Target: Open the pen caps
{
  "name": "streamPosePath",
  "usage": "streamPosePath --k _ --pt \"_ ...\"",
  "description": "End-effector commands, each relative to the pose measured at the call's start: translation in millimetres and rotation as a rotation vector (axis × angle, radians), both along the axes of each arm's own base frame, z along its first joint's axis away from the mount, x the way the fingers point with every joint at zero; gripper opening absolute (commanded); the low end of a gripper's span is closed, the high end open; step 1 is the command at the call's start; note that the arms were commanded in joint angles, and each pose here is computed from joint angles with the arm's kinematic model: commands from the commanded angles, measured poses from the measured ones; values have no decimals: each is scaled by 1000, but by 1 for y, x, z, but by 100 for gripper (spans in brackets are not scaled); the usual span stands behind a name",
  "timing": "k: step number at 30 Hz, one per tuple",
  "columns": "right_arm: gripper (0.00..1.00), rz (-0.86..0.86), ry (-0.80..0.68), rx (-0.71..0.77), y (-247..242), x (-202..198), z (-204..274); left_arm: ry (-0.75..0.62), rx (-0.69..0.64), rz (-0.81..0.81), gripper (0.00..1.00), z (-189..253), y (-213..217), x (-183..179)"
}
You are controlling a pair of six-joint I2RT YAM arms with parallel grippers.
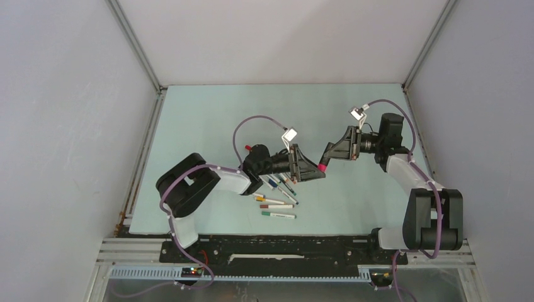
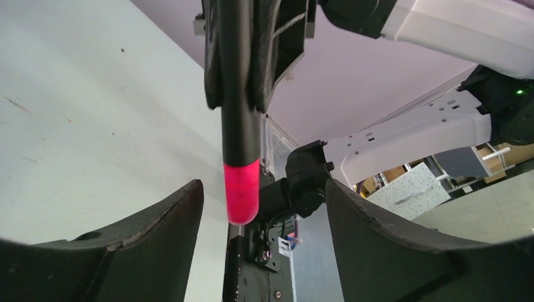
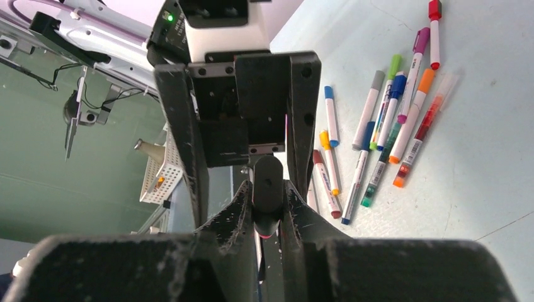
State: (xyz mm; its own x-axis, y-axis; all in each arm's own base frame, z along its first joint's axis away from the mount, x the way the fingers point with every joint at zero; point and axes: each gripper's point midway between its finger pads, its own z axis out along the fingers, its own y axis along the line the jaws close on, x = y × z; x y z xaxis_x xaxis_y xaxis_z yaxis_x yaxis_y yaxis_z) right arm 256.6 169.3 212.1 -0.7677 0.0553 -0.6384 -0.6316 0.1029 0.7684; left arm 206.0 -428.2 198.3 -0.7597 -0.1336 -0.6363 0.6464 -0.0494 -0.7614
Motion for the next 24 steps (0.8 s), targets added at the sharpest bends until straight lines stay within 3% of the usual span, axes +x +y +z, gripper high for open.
streamPosePath --k 1,3,8,11,14,18,19,24 --pt "0 13 -64 11 -1 4 18 -28 -30 -33 70 14 -13 -2" --pt "0 16 -60 12 -1 4 17 -29 -28 -25 65 15 -13 0" --pt "0 24 -51 11 2 3 13 -41 -34 -6 62 21 -13 3" --pt "0 33 -44 12 4 2 12 -39 -34 -5 54 21 -14 4" --pt "0 43 -43 14 6 1 12 -33 -35 -5 38 21 -14 4" --pt "0 54 -55 17 6 -1 13 -30 -31 -1 4 19 -14 5" --pt "0 57 -62 17 6 -1 13 -30 -26 4 1 18 -14 5" --pt "0 22 -137 8 1 12 27 -39 -5 -10 0 9 -11 1"
